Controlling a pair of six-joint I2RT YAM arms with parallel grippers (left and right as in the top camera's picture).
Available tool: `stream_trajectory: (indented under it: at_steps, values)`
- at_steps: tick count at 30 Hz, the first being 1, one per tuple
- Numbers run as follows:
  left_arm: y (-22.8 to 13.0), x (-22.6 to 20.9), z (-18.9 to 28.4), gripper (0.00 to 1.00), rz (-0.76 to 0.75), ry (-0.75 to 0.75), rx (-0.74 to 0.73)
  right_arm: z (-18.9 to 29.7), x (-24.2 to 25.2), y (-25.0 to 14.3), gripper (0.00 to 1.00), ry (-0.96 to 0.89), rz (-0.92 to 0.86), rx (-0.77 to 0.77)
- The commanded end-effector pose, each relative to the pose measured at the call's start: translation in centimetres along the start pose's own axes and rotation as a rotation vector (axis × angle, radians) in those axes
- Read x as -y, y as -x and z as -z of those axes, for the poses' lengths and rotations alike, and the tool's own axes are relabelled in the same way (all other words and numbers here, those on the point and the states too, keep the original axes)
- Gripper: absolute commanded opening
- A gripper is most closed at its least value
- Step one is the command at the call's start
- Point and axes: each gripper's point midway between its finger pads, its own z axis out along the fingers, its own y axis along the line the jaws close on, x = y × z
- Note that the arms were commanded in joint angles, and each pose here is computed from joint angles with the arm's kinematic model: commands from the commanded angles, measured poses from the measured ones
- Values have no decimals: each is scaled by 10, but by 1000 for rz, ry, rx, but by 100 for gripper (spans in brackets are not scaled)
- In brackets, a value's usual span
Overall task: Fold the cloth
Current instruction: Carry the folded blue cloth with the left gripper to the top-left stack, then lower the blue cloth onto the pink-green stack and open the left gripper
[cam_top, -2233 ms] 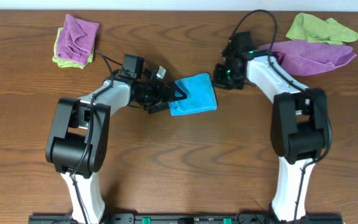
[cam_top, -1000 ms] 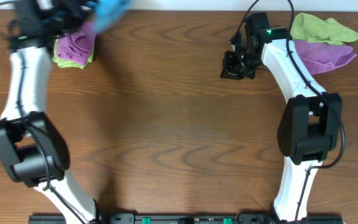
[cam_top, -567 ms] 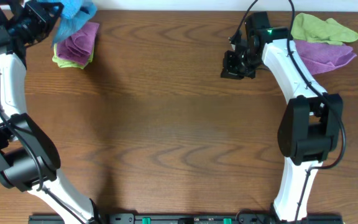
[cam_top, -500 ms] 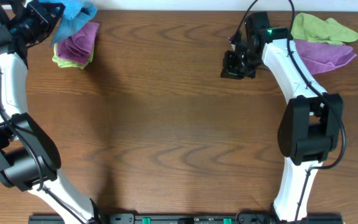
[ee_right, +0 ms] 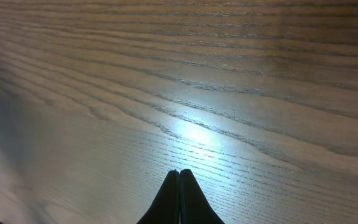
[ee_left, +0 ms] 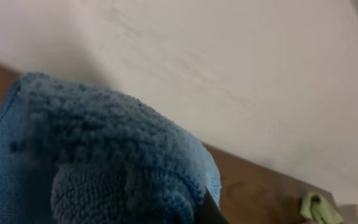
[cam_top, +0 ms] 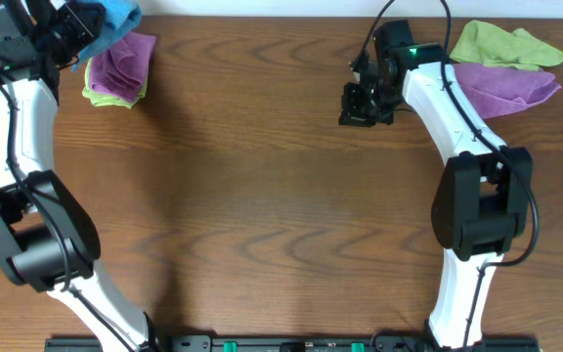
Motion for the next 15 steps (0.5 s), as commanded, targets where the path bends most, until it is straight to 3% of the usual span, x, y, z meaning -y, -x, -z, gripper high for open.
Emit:
stream_trajectory:
  at_steps: [1, 7, 12, 15]
  values:
    - [-15, -26, -17, 6, 1, 39, -29, 14, -14, 4, 2, 15, 42, 35]
    - [-35, -38, -30, 6, 22, 17, -83, 14, -15, 4, 2, 15, 44, 33]
    - [-25, -27, -28, 6, -19, -24, -60, 12, -17, 2, 2, 16, 50, 29]
    - [-27, -38, -28, 6, -1, 33, -64, 11, -20, 1, 2, 17, 55, 27]
